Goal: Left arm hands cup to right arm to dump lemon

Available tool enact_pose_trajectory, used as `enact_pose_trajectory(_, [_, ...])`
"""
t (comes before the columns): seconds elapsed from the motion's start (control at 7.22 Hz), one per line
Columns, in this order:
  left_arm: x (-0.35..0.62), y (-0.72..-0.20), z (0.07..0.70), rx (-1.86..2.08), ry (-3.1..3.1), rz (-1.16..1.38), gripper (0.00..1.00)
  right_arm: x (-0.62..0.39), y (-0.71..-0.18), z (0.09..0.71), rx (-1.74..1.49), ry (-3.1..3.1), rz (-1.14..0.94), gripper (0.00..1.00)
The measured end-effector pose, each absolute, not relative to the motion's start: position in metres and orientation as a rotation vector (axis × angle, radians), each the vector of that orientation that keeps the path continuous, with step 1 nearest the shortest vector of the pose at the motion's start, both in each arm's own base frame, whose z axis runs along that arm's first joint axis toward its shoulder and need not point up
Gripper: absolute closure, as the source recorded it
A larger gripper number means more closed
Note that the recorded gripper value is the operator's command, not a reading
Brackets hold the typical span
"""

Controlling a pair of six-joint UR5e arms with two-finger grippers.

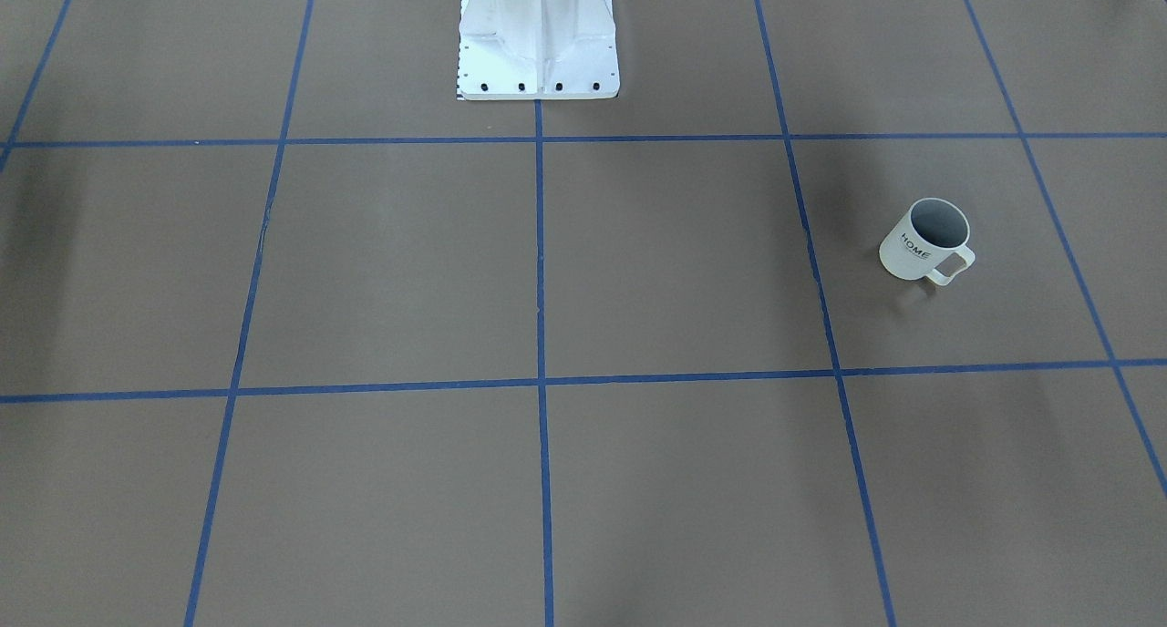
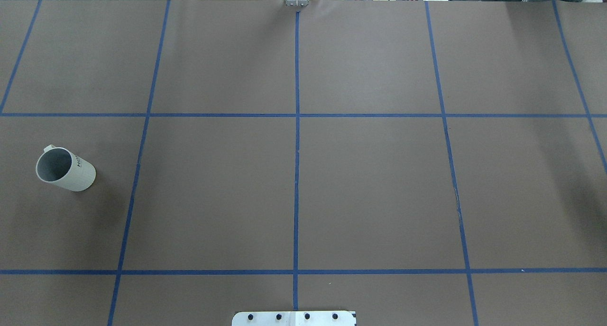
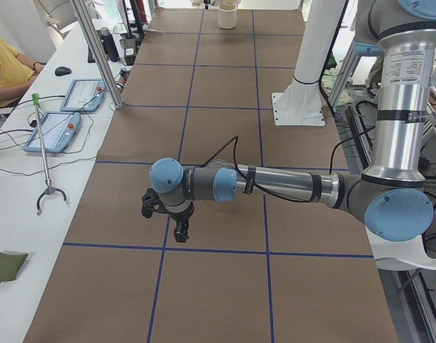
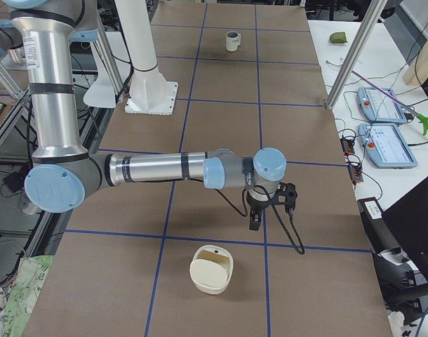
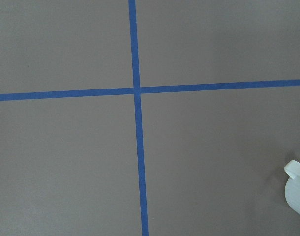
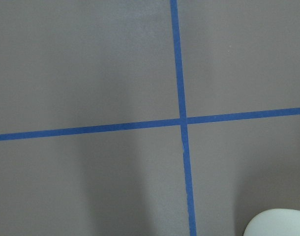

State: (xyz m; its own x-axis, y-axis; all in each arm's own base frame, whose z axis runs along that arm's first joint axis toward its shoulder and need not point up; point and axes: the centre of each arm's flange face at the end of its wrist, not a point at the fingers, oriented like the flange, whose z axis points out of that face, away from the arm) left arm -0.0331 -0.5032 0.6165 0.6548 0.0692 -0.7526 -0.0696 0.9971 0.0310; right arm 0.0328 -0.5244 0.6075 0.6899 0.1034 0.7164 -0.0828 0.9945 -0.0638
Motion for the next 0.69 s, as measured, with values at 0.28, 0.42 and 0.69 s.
enact_pose_trajectory(0.28, [-0.010,-0.511,0.609,0.083,0.862,0.143,0.00,0.029,-0.525,0.606,-0.023,-0.810,0.098,0.00])
enact_pose_trajectory(0.42, [0.021,-0.513,0.601,0.093,0.872,0.165,0.00,0.025,-0.525,0.605,-0.026,-0.811,0.094,0.00])
enact_pose_trajectory(0.69, [0.079,-0.510,0.580,0.062,0.895,0.120,0.00,0.019,-0.526,0.604,-0.028,-0.811,0.082,0.00])
